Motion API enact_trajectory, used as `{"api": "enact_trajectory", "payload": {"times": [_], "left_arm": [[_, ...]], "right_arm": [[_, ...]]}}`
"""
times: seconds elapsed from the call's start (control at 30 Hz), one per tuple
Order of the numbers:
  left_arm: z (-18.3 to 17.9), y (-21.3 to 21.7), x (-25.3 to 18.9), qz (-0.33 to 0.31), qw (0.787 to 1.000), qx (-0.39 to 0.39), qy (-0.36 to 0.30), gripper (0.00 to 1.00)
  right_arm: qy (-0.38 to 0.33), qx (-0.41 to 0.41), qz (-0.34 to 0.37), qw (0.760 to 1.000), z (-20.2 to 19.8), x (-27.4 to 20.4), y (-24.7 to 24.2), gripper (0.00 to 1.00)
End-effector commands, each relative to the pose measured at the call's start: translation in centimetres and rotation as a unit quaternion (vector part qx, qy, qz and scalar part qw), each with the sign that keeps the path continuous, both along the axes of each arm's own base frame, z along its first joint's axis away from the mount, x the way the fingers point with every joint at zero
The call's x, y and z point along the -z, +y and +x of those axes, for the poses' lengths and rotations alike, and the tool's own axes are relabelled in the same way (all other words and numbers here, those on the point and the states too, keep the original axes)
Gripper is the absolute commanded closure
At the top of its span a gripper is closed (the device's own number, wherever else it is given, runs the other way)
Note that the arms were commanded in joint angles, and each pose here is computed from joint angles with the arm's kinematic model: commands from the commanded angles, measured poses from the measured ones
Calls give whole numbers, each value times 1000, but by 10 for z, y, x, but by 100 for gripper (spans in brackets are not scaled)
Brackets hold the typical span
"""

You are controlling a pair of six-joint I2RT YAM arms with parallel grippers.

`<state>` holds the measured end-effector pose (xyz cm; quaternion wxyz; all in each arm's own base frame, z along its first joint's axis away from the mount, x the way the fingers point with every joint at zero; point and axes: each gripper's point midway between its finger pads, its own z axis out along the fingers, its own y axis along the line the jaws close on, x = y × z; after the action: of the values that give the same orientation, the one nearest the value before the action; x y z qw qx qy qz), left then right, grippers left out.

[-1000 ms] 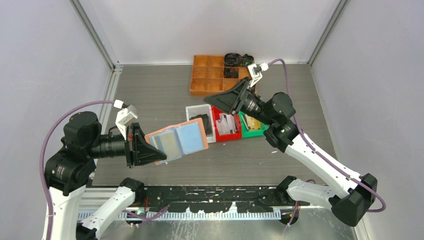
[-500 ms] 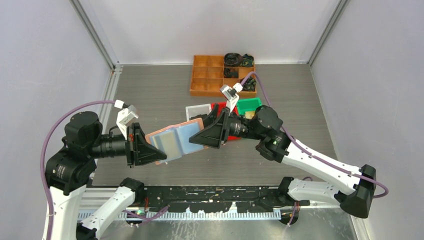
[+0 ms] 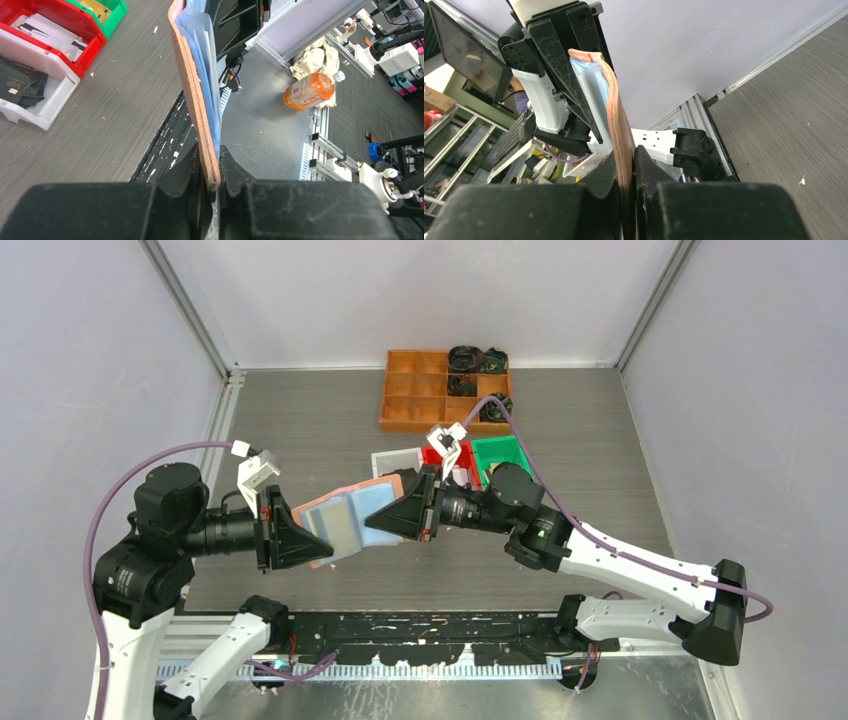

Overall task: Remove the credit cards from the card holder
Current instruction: Remove the credit card from the card holder.

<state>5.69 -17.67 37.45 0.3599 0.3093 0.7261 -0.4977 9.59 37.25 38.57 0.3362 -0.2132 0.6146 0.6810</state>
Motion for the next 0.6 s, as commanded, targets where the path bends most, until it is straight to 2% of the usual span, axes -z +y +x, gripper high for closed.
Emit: {"api": "enact_trajectory", "payload": {"times": [0.0,0.17,0.57], "left_arm": [[2,0,-3,-1,1000,3,-25,85],[1,1,-2,2,1000,3,-26,79],[-2,2,-5,0,1000,2,-30,79]], "right_arm": [[-29,46,44,998,9,-25,-11,99],[-35,50,41,997,8,-24,-16,99],[-37,31,43,998,1,-24,-14,99]]}}
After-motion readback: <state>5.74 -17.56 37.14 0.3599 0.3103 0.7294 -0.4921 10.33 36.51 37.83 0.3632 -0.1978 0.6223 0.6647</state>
